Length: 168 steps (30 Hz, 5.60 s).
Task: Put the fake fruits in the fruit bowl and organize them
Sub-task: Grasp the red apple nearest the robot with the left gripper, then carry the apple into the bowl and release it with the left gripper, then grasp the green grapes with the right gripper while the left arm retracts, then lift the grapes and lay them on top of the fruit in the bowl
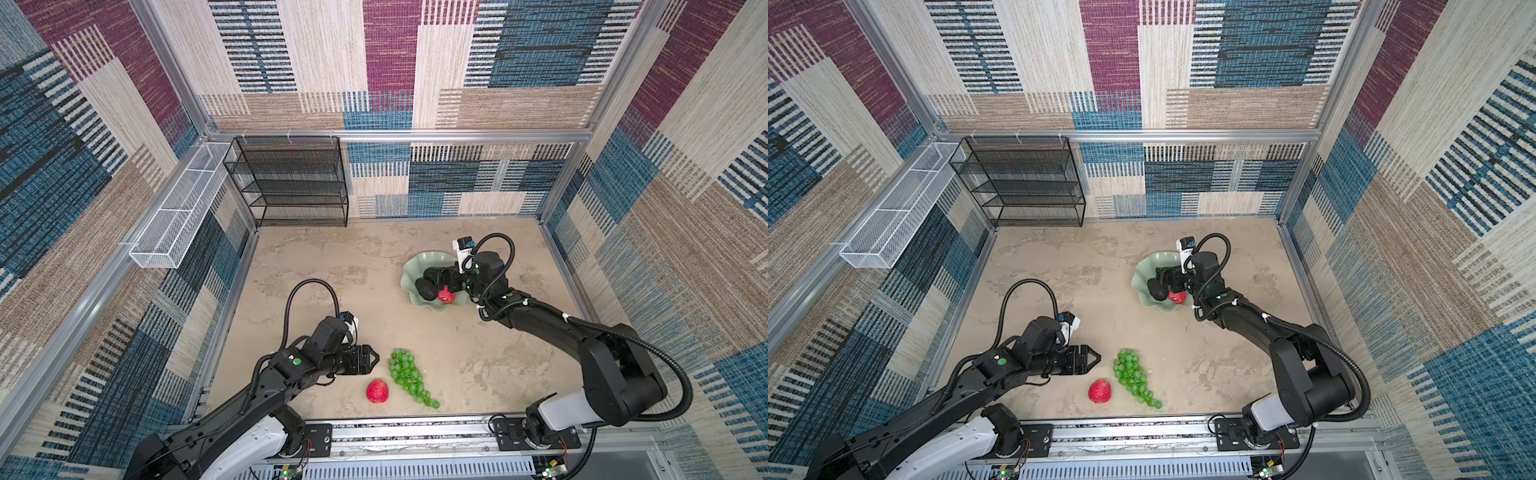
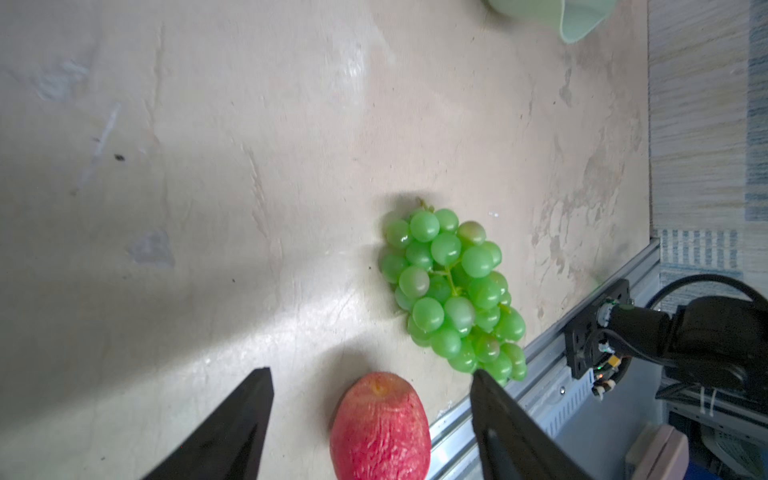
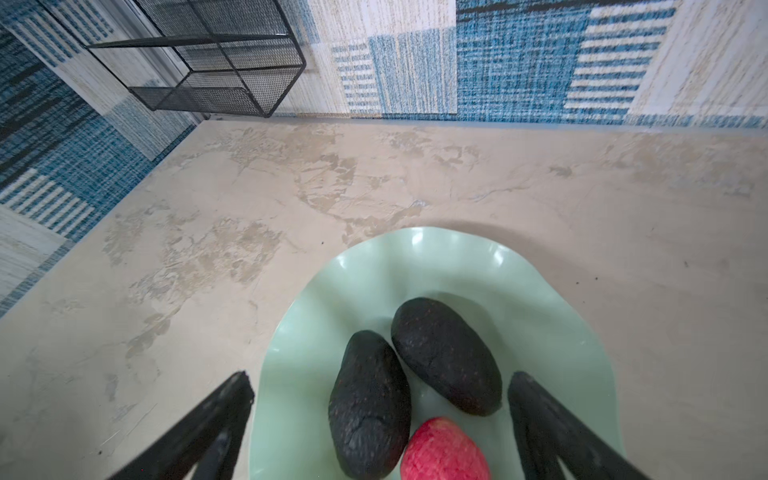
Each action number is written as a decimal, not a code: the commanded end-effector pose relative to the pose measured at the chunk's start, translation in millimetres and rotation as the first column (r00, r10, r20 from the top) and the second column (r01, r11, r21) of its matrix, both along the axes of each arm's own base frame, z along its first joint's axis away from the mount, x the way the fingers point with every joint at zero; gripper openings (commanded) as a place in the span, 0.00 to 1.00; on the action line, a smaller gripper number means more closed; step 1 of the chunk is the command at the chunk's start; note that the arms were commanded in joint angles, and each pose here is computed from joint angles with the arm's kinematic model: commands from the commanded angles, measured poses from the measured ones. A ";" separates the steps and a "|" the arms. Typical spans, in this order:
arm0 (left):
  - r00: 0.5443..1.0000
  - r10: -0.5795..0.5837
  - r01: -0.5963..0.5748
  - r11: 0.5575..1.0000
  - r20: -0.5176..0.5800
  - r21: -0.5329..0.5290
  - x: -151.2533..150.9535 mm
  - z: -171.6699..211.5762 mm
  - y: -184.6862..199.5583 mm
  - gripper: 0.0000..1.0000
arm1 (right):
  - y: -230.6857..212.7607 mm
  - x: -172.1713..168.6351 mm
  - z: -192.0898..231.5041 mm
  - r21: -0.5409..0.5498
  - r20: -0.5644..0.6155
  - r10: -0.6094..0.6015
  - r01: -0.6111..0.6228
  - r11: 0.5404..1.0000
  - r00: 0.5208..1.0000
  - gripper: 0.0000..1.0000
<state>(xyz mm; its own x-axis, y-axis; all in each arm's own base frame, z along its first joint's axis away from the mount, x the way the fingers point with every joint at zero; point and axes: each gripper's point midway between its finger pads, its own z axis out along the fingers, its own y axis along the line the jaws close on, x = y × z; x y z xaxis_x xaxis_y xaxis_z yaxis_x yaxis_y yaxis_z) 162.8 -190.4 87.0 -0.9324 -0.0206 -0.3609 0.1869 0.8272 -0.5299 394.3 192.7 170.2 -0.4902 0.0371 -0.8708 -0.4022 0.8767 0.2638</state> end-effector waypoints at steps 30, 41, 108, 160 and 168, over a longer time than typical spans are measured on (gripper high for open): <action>0.996 -0.086 0.089 0.977 -0.025 0.195 -49.3 -35.2 -14.2 0.60 | -4.4 -23.8 11.3 0.085 0.029 0.004 -0.006 0.996 1.000 1.00; 0.948 -0.146 0.081 0.970 0.282 0.230 7.7 51.3 -22.0 0.60 | -15.6 -34.7 18.1 0.141 0.039 -0.050 0.044 0.989 0.998 1.00; 0.787 0.196 -0.272 0.961 0.585 0.045 201.6 124.8 0.2 0.84 | -17.0 -100.0 -2.7 0.096 -0.058 -0.032 0.037 0.995 0.998 0.97; 0.758 0.481 -0.503 0.861 0.440 -0.074 144.4 59.9 109.0 0.86 | 93.7 -182.3 -51.0 0.083 -0.179 0.143 -0.130 0.988 0.973 0.41; 0.757 0.484 -0.505 0.860 0.439 -0.075 143.7 60.7 110.4 0.86 | 33.0 -103.1 37.1 0.094 0.043 -0.023 0.019 0.995 0.999 0.43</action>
